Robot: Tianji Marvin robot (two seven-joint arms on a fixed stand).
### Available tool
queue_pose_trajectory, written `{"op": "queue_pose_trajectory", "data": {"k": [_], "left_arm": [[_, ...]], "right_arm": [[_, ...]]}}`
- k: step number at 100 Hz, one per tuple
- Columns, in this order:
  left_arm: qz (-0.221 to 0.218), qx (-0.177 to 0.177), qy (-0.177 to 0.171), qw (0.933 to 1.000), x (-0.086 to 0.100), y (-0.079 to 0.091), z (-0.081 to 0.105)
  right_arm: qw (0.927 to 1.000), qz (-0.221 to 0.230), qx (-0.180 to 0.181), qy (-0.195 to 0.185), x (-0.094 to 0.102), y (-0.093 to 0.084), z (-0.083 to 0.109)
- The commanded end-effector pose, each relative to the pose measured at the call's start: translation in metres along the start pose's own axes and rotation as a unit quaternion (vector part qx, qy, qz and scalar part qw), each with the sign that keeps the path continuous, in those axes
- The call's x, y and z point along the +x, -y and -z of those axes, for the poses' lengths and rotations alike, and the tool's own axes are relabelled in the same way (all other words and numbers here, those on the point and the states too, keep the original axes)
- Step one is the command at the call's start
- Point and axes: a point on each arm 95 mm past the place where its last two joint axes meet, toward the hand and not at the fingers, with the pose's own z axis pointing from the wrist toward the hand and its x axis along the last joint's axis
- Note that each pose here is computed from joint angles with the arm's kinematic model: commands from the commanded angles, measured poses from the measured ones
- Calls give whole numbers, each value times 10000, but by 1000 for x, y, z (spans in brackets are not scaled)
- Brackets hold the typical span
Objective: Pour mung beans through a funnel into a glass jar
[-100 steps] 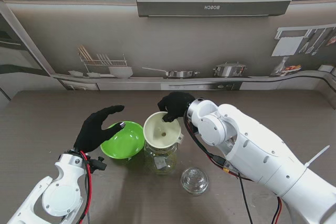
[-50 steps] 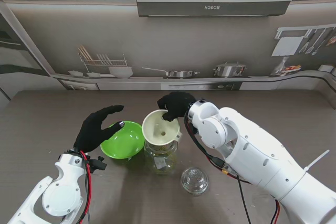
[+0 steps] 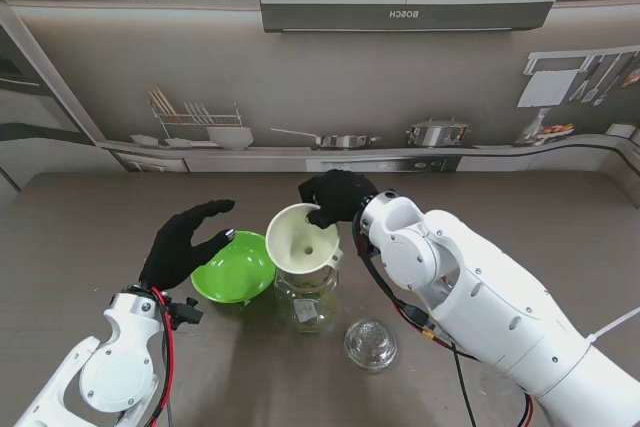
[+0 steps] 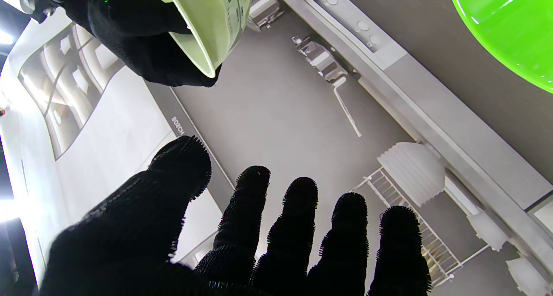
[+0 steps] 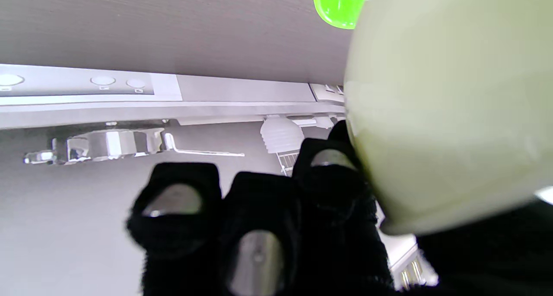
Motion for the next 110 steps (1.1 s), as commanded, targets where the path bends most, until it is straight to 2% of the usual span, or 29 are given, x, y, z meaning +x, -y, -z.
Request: {"op": "queue_pose_trajectory", "data": {"k": [1, 37, 59, 84, 110], "left_arm": [[47, -48, 9, 10000, 2, -2, 0], [52, -62, 24, 10000, 1, -2, -1], [54, -57, 37, 10000, 0, -3, -1], [60, -73, 48, 9999, -1, -4, -1], [62, -88, 57, 9999, -2, -5, -2]], "right_arm": [[10000, -56, 5, -19, 4, -3, 2], [9995, -240, -65, 182, 0, -18, 11], [9990, -220, -51, 382, -11, -24, 16], [9975, -56, 41, 709, -34, -29, 21], [9921, 215, 246, 1214, -74, -22, 24]]}}
